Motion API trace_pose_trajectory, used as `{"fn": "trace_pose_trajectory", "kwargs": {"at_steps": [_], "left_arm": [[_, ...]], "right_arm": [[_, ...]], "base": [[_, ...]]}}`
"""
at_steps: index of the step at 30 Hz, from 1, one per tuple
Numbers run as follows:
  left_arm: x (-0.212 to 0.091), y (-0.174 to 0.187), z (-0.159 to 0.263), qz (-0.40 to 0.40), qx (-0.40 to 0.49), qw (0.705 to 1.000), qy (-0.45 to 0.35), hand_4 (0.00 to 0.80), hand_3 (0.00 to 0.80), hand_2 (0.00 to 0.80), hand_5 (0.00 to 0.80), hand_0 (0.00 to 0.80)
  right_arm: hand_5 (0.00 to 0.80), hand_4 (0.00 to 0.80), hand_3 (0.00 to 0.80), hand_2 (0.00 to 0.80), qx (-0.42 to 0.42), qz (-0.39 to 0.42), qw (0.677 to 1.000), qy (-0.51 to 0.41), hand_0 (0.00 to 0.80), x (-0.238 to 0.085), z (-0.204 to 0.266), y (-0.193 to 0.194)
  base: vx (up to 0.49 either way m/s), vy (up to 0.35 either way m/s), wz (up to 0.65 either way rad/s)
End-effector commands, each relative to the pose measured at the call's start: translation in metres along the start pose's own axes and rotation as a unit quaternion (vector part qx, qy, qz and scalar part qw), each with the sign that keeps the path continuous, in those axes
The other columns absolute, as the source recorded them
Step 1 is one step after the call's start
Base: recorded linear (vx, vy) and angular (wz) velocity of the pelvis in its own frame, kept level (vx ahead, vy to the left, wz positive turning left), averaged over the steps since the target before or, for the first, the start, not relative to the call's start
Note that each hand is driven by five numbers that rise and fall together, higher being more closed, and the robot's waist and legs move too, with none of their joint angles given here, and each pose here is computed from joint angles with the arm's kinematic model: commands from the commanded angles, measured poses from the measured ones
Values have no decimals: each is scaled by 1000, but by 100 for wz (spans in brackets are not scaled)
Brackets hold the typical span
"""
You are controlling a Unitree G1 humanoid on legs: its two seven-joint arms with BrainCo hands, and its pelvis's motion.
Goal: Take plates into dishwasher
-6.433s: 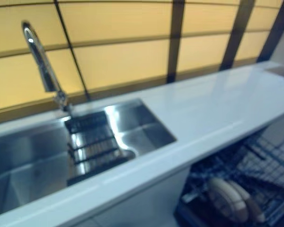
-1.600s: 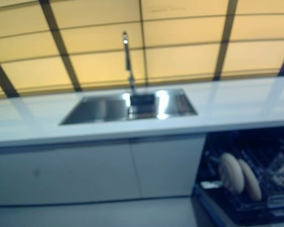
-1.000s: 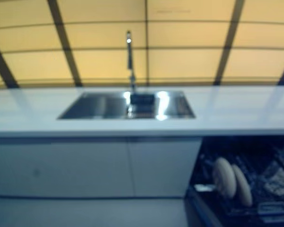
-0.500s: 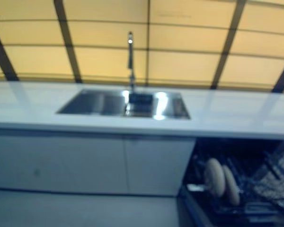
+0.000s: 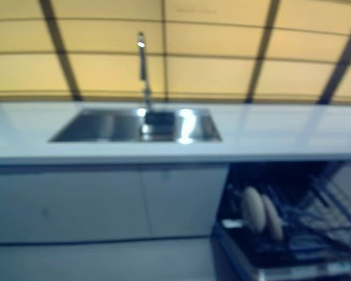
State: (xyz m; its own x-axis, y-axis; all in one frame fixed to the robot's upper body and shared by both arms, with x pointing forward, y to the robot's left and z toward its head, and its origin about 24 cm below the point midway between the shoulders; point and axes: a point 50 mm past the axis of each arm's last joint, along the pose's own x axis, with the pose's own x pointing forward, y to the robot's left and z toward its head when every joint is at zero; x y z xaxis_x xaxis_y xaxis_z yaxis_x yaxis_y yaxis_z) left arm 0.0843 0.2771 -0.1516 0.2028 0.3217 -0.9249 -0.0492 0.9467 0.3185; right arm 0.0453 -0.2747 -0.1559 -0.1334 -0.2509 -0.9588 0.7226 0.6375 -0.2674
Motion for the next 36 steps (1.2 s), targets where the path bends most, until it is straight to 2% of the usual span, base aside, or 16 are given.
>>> {"fn": "trace_pose_trajectory", "kwargs": {"at_steps": [1,7,8,10,15,20,21,28,29,33,36], "left_arm": [[0,10,9,9,-15,1000,0,0,0,0,0,0],[-1,8,28,-6,-40,999,-29,0,0,0,0,0],[-1,3,34,-12,-32,999,-41,0,0,0,0,0],[-2,0,37,-16,-31,998,-48,0,0,0,0,0],[-3,-10,43,-34,-24,997,-70,0,0,0,0,0],[-5,-19,53,-49,-21,994,-92,0,0,0,0,0],[-6,-23,56,-58,-24,993,-99,0,0,0,0,0],[-7,-32,55,-73,-43,991,-106,0,0,0,0,0],[-7,-33,53,-80,-53,990,-105,0,0,0,0,0],[-8,-38,51,-87,-57,989,-107,0,0,0,0,0],[-9,-44,50,-97,-68,987,-110,0,0,0,0,0]], "right_arm": [[0,0,0,0,24,-23,998,-51,0,-2,19,-13],[0,0,0,0,43,17,995,-89,0,-6,33,-3],[0,0,0,0,69,16,993,-92,0,-6,34,-4],[0,0,0,0,48,30,993,-108,0,-9,39,3],[0,0,0,0,80,30,993,-86,0,-13,45,12],[0,0,0,0,114,55,986,-105,0,-20,62,18],[0,0,0,0,141,87,979,-121,0,-25,72,25],[0,0,0,0,200,139,955,-169,0,-42,102,35],[0,0,0,0,229,164,942,-182,0,-48,111,38],[0,0,0,0,254,184,930,-192,0,-54,119,41],[0,0,0,0,282,226,906,-221,0,-68,138,48]], "base": [[-48,-161,-14],[-125,-152,-20],[-86,-81,-1],[-58,-41,3],[-31,-17,-6],[-31,24,2],[-55,42,2],[-69,40,0],[-51,21,-8],[-36,14,-8],[-26,16,-1]]}}
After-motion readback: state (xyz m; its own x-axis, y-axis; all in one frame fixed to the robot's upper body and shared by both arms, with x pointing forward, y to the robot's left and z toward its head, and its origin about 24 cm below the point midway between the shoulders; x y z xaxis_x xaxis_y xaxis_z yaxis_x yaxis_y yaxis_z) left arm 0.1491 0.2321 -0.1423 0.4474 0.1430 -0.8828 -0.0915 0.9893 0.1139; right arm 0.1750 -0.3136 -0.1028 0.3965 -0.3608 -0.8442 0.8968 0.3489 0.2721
